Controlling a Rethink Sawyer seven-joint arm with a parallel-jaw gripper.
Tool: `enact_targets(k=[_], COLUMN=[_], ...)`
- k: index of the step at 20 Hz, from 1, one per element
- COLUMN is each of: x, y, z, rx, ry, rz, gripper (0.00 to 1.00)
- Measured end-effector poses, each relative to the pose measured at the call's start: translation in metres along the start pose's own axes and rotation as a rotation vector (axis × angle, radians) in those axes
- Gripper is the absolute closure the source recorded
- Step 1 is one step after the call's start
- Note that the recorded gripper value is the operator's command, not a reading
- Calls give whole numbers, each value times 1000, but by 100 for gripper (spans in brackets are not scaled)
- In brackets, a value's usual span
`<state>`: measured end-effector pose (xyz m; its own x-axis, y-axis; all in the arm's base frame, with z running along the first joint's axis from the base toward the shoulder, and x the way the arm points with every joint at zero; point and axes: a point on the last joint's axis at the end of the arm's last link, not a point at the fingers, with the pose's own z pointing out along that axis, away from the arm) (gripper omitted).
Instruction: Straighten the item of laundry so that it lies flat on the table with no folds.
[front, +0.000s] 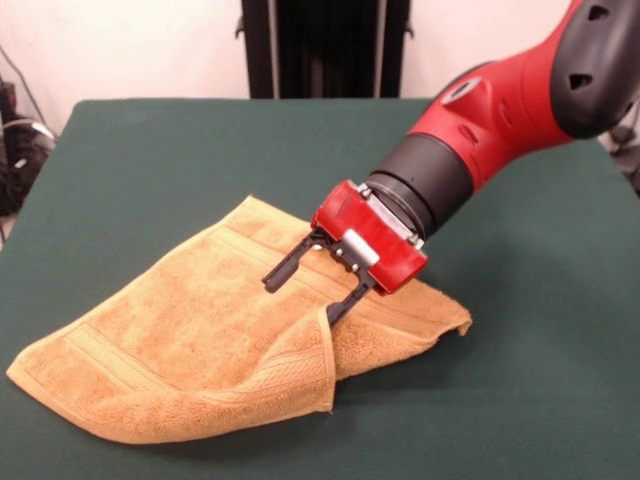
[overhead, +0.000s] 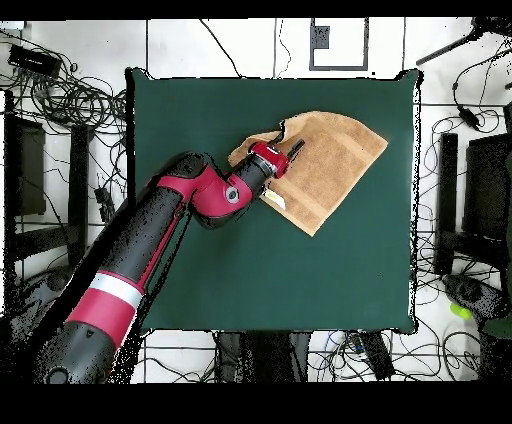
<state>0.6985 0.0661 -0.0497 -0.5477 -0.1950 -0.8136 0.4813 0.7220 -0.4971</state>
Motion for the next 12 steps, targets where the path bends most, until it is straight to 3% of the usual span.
enact_targets(k=[12], x=[-37], y=[-5], z=[-1], rx=[-3], ry=[-27], rz=[36], gripper=[0])
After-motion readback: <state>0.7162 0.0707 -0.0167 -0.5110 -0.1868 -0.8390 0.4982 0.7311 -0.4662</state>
